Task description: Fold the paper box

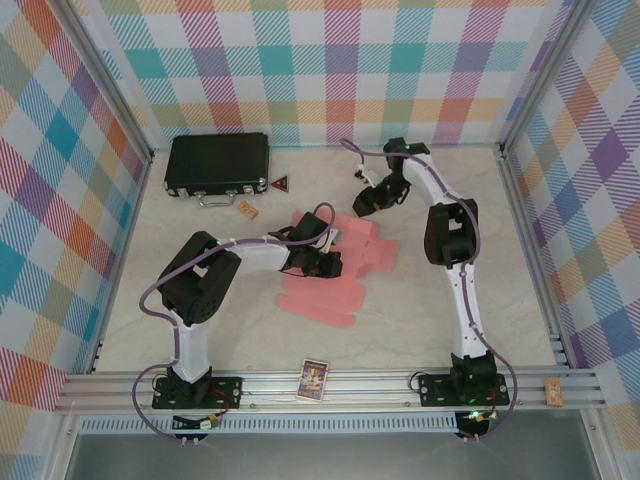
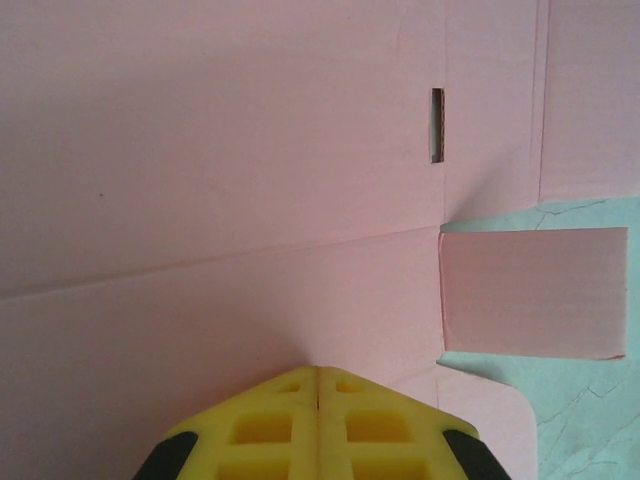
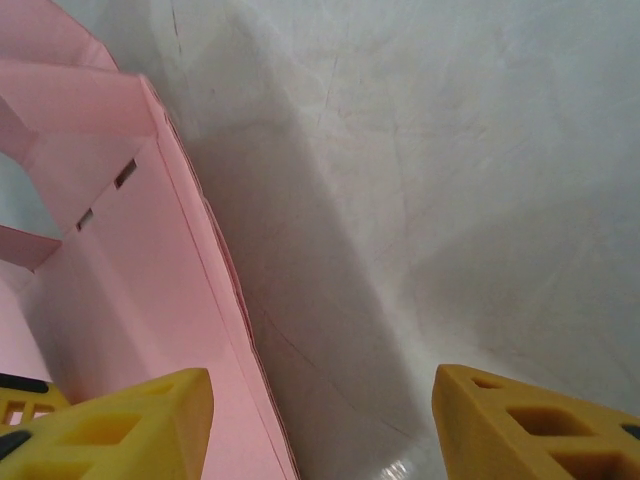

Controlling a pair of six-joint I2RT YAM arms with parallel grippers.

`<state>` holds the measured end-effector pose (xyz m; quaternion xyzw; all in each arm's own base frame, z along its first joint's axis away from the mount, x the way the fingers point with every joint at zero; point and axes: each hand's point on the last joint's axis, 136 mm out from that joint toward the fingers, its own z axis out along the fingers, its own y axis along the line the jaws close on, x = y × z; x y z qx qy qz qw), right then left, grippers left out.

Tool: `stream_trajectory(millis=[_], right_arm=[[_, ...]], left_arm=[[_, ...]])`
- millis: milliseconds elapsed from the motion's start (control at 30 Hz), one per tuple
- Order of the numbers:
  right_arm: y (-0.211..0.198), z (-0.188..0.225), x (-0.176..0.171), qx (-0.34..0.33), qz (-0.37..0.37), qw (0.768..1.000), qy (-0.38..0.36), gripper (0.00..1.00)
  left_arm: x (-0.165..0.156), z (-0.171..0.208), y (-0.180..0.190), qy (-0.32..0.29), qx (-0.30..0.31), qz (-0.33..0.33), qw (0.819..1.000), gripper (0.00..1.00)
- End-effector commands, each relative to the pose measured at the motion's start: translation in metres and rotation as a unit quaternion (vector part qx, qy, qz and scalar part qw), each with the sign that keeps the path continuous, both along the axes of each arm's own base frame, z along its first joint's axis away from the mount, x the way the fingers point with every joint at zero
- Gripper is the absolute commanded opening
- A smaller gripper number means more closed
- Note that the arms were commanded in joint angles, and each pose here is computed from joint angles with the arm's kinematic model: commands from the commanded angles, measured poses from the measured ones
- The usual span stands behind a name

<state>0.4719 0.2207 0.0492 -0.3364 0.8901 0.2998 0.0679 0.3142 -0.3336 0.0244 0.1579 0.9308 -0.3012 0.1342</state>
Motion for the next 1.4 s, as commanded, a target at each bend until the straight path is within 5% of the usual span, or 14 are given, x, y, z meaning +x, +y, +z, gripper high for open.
stream_trajectory(millis=[0, 233, 633, 1033, 1367], right_arm=[[0.008, 0.006, -0.010, 0.013, 0.024, 1.000, 0.008, 0.60], [0.016, 0.007, -0.020, 0.032, 0.043, 0.998, 0.021, 0.56], [0.017, 0.010, -0.026, 0.036, 0.054, 0.998, 0.024, 0.29], [0.016, 0.013, -0.034, 0.032, 0.073, 0.997, 0.012, 0.19], [0.011, 0.029, -0.015, 0.004, 0.084, 0.990, -0.117, 0.03]], left_arm=[[-0.026, -0.025, 0.005, 0.043, 0.034, -0.026, 0.998, 0.00], [-0.027, -0.025, 0.005, 0.044, 0.035, -0.030, 0.998, 0.00], [-0.025, -0.027, 0.007, 0.042, 0.043, -0.027, 0.998, 0.00], [-0.023, -0.026, 0.005, 0.041, 0.040, -0.027, 0.998, 0.00], [-0.016, 0.002, -0.001, 0.017, 0.016, -0.024, 0.999, 0.05]])
